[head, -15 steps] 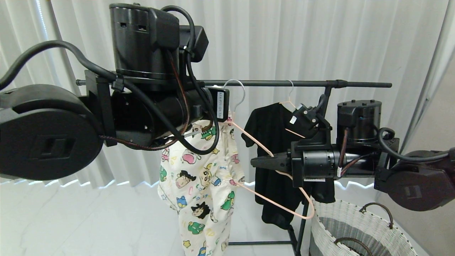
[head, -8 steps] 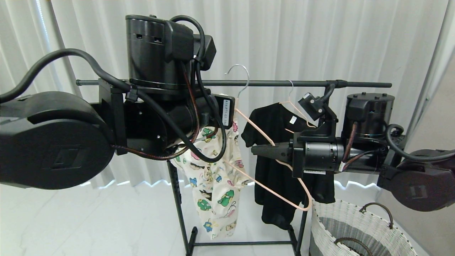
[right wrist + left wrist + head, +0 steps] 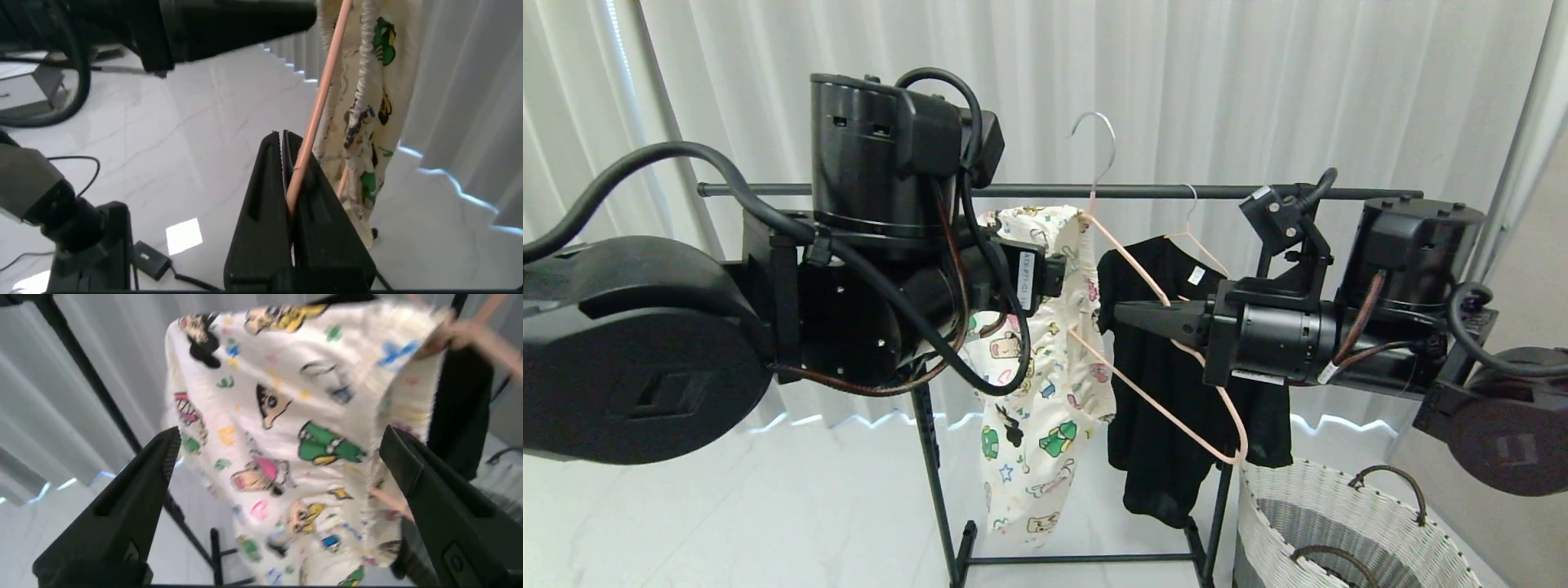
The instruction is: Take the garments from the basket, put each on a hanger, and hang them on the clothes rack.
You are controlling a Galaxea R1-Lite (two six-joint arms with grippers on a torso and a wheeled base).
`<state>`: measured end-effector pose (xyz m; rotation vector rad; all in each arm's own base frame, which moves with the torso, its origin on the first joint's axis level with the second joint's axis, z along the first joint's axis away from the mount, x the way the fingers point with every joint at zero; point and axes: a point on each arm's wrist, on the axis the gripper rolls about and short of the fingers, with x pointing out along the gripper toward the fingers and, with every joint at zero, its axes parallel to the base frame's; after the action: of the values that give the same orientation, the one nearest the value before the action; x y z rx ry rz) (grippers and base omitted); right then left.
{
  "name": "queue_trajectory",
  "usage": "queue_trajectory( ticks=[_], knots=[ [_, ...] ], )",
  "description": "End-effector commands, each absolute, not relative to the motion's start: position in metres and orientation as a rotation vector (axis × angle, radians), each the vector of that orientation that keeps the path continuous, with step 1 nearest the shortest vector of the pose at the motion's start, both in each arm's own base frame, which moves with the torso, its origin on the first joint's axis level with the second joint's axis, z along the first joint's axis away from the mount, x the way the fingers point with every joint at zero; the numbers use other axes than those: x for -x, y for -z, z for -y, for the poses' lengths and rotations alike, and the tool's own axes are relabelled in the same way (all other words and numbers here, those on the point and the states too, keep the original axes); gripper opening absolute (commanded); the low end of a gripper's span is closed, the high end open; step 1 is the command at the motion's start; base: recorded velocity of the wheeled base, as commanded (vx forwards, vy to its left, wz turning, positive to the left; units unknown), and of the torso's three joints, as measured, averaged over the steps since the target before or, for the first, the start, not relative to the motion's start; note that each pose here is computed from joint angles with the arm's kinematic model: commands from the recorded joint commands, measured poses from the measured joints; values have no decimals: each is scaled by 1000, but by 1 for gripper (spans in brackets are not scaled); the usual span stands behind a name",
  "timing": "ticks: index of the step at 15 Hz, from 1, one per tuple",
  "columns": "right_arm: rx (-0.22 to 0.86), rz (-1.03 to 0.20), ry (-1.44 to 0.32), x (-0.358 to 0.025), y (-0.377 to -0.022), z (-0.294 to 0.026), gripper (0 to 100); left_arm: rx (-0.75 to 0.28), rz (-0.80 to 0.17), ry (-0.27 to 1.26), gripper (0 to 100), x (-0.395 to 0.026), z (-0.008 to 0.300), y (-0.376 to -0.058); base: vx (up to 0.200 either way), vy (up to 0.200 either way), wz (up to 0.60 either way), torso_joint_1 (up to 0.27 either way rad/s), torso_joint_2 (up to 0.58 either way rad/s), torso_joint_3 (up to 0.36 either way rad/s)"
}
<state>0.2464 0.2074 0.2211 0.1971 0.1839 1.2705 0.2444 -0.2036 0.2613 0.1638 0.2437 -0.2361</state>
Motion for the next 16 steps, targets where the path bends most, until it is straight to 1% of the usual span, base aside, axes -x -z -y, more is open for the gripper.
queue_trajectory(
  ticks=[1,2,3,4,6,7,10,12,14,16],
  knots=[
    [-194,-164,-1256,-236,-227,-193,0,-176,-263,244,100,-230,191,-256,0,0,0,0,0,0],
    [-191,-166,-1245,-233,-226,-186,0,-166,-261,290,100,-220,183,-257,0,0,0,0,0,0],
    [-177,-165,-1237,-231,-224,-179,0,-145,-252,378,100,-210,171,-260,0,0,0,0,0,0],
    [-171,-169,-1246,-227,-222,-175,0,-153,-228,461,100,-202,156,-261,0,0,0,0,0,0],
    [-169,-178,-1300,-218,-221,-167,0,-260,-152,516,100,-197,125,-258,0,0,0,0,0,0],
    [-169,-182,-1323,-215,-221,-165,0,-281,-116,544,100,-195,115,-258,0,0,0,0,0,0],
    [-166,-207,-1392,-211,-216,-167,0,-271,-83,622,100,-189,106,-261,0,0,0,0,0,0],
    [-163,-247,-1472,-204,-208,-176,0,-265,-39,697,100,-178,103,-267,0,0,0,0,0,0],
    [-141,-259,-1547,-196,-202,-180,0,-316,-36,770,100,-169,98,-257,0,0,0,0,0,0],
    [-136,-297,-1600,-186,-193,-184,0,-342,-70,879,100,-159,90,-235,0,0,0,0,0,0]
  ],
)
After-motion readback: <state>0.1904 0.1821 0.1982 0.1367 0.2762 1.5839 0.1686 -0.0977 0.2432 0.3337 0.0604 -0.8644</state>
